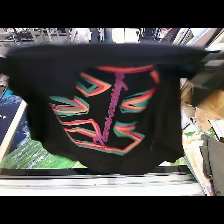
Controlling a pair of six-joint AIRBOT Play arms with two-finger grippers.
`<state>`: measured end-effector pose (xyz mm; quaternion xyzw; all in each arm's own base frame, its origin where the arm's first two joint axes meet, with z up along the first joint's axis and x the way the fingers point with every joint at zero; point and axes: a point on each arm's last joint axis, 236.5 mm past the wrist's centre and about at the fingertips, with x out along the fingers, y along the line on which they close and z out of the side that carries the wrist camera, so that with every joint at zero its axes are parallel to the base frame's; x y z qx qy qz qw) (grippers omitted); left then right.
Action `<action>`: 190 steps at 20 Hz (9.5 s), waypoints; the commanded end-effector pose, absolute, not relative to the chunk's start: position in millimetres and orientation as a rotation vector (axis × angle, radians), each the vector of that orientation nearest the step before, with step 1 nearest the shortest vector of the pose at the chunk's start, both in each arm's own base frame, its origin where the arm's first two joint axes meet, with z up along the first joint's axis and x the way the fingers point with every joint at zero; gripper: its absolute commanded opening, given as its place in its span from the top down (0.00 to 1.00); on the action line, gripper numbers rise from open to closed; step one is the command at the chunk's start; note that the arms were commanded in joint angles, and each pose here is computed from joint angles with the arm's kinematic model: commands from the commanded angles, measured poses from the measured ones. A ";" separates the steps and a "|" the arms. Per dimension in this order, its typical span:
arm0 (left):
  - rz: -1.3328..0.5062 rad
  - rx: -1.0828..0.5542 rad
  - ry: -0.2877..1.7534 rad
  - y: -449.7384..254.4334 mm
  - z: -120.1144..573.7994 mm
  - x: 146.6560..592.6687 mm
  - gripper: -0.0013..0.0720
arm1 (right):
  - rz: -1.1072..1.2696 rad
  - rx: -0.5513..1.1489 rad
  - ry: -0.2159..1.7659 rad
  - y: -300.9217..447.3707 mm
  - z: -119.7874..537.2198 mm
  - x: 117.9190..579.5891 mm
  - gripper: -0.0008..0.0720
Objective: Fold the clothes and pants, and hang the long-sleeved shirts on hangers.
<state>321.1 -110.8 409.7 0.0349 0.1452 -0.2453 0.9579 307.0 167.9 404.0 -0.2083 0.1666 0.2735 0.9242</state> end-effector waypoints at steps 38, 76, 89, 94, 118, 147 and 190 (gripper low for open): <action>-0.268 -0.466 1.546 87.6 -90.2 368.1 0.20 | 0.560 0.566 1.717 133.4 -107.3 192.2 0.36; -0.764 -0.495 -0.547 2.0 605.2 226.5 0.97 | 0.201 -0.283 -0.146 59.3 553.0 188.5 0.97; -0.290 -0.529 0.709 4.1 91.5 517.4 0.97 | 0.324 0.107 0.938 37.5 88.6 492.9 0.97; -0.306 -0.732 0.695 3.5 33.8 573.8 0.97 | 0.207 0.225 0.883 20.3 4.3 562.7 0.97; -0.079 -0.631 1.631 53.4 -77.6 319.8 0.51 | 0.370 0.540 1.657 5.3 -77.3 299.4 0.44; -0.308 -0.659 1.458 -1.0 -24.8 289.1 0.90 | 0.623 0.547 1.457 48.3 -1.8 312.1 0.97; -0.235 -1.096 0.891 11.8 -20.0 554.4 0.97 | 0.296 0.644 0.972 76.1 -28.0 525.5 0.97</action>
